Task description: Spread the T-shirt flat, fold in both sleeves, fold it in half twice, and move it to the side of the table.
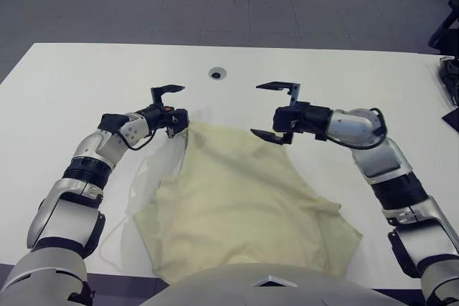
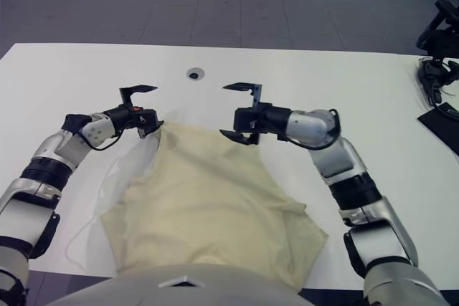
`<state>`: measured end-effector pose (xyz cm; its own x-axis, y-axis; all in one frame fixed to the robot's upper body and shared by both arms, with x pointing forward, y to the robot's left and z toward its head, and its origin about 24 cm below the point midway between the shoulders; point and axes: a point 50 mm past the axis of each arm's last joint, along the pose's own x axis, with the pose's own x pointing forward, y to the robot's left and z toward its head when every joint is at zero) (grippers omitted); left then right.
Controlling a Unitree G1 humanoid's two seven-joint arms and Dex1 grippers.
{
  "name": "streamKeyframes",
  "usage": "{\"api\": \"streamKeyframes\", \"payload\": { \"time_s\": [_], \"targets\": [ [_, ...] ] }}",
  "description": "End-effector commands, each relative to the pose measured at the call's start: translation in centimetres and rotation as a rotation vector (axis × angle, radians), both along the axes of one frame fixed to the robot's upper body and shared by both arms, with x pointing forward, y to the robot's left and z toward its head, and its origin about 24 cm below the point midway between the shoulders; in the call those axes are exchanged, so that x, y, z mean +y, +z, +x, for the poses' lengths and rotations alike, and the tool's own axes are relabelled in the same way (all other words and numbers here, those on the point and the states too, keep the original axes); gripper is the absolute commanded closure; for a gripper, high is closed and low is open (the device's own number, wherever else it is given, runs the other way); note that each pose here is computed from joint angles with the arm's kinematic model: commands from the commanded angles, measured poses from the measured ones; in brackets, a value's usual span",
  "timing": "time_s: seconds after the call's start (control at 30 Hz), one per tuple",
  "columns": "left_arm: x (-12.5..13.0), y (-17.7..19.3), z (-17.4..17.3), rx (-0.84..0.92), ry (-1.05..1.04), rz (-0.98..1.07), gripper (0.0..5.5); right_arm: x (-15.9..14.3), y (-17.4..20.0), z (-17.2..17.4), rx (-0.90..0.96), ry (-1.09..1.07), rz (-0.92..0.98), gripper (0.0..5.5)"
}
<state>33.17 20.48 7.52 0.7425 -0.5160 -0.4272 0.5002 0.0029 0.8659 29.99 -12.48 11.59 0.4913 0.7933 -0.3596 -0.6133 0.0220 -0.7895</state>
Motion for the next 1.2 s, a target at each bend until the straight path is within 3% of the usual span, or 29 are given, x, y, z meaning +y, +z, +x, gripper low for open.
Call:
{"api": "streamKeyframes", "payload": {
  "time_s": [0.03, 0.4, 0.63, 1.2],
  "targets": [
    [0.2, 0.0, -0.2, 0.000, -0.009, 0.039, 0.12, 0.3, -1.8, 1.3, 0.011, 0.020, -0.123, 0.10],
    [-1.2, -0.1, -0.4, 0.002, -0.061, 0.049, 0.12, 0.2, -3.5, 3.6, 0.026, 0.017, -0.305, 0.10],
    [-1.7, 0.4, 0.1, -0.023, -0.058, 0.051, 0.12, -2.4, -5.0, 5.6, 0.037, -0.112, -0.533, 0.10],
    [-4.1, 0.9, 3.5, -0.110, -0.019, 0.102, 0.12, -2.4, -5.1, 7.7, -0.103, -0.367, -0.380, 0.10]
  ]
}}
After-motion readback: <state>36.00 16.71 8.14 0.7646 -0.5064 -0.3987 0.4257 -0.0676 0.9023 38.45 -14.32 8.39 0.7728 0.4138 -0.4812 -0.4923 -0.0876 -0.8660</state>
